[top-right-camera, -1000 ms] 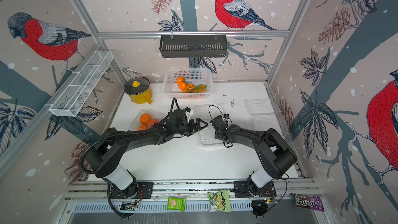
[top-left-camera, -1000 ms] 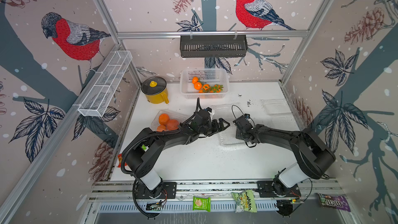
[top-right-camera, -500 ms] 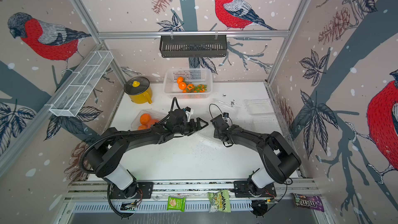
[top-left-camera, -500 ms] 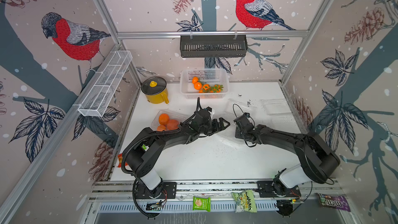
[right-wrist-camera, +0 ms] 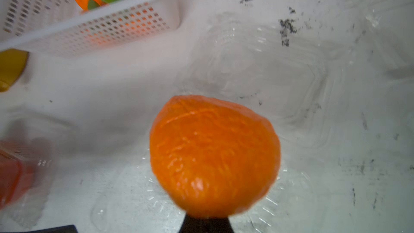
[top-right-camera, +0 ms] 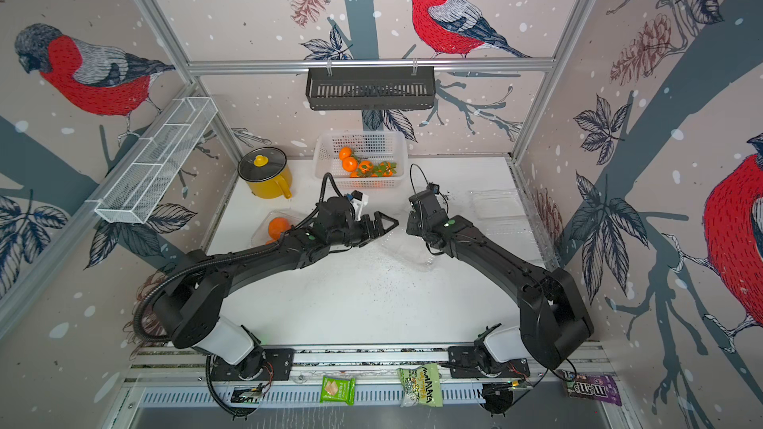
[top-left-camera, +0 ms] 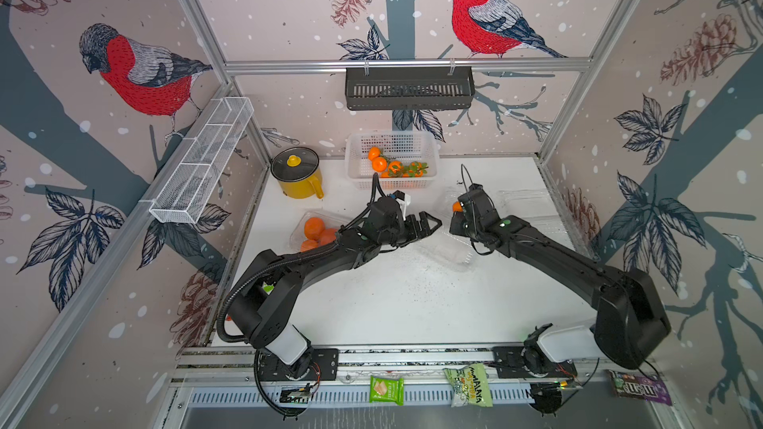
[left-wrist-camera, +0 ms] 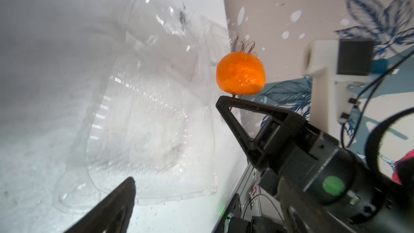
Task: Take oranges out of containers
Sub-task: Pick up the orange from the packing box, then place the orange in the basket.
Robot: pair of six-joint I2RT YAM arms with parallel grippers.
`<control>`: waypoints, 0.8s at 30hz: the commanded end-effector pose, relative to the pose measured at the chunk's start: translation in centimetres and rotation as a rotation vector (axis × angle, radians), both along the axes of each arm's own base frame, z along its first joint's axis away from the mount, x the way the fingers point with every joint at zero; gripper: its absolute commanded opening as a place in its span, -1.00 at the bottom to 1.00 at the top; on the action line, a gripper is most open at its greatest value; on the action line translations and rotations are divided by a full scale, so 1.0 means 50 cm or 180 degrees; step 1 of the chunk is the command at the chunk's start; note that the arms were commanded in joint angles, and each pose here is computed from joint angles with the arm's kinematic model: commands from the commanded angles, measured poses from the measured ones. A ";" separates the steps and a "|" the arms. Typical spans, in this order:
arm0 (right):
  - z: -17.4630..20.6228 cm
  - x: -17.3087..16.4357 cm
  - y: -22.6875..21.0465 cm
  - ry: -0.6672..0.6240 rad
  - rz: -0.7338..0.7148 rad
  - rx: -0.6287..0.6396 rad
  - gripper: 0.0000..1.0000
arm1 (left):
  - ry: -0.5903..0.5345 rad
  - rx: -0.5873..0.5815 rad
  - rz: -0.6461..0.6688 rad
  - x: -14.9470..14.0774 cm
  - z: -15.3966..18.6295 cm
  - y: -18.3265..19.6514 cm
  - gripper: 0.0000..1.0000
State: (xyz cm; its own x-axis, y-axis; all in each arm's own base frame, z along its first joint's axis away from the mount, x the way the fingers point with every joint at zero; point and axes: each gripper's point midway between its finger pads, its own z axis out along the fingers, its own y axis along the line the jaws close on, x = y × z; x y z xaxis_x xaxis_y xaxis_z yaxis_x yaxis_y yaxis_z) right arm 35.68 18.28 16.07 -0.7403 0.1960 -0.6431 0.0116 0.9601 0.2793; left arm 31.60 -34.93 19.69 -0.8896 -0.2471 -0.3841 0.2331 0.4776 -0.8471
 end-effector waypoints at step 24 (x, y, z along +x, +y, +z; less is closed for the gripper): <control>0.001 0.507 0.300 -0.0282 0.0909 0.1479 -0.73 | -0.0103 0.0021 0.0630 0.144 0.079 0.217 0.95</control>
